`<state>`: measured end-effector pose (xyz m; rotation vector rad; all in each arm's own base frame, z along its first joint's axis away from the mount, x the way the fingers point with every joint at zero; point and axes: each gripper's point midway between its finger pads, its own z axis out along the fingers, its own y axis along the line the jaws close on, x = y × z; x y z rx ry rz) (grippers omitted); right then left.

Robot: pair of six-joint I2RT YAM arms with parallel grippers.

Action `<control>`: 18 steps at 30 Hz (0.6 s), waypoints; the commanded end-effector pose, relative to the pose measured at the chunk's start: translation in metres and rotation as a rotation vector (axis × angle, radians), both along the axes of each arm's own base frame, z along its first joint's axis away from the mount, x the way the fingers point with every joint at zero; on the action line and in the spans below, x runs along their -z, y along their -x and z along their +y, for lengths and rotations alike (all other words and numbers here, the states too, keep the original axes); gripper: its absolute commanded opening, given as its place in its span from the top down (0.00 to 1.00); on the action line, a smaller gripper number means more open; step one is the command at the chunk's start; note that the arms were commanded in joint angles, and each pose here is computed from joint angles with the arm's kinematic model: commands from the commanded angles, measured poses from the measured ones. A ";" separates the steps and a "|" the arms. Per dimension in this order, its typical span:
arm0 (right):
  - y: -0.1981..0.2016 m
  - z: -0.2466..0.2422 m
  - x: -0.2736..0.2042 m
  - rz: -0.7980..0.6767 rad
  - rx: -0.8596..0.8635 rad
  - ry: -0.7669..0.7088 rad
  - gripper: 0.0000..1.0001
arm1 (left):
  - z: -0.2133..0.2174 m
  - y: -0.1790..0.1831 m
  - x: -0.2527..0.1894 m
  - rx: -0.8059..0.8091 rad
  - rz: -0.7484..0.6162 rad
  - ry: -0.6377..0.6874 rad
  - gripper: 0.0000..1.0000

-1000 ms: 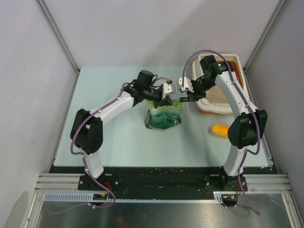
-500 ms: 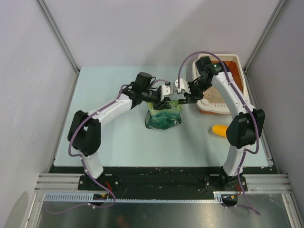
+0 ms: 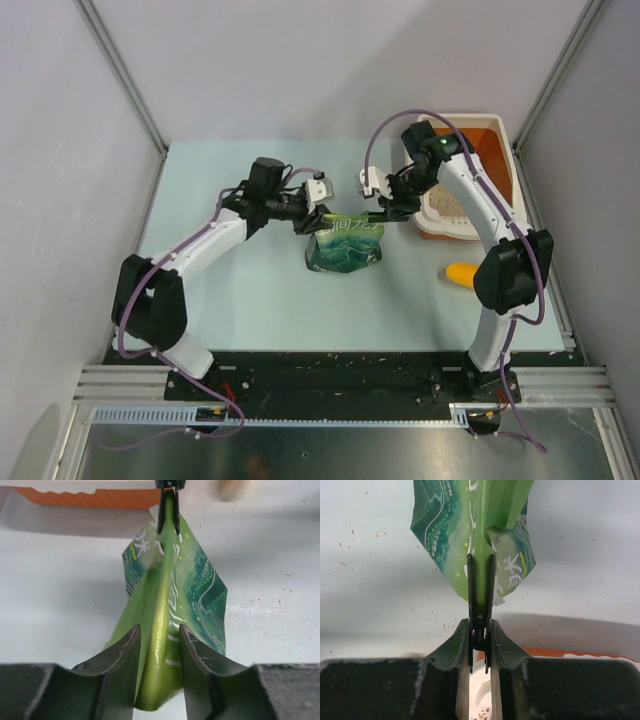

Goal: Fill the litter box with clean litter

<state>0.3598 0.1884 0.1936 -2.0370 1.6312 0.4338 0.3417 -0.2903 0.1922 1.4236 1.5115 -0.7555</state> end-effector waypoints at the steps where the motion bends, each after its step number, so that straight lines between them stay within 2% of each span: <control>1: 0.012 0.018 -0.002 0.050 0.010 -0.024 1.00 | 0.009 0.010 -0.012 -0.013 -0.015 0.017 0.64; 12: 0.023 0.046 -0.002 0.114 0.016 -0.101 1.00 | 0.009 0.015 -0.015 0.000 -0.005 0.034 0.92; 18: 0.030 0.058 0.002 0.143 0.003 -0.124 1.00 | 0.009 0.017 -0.017 -0.008 0.005 0.038 0.96</control>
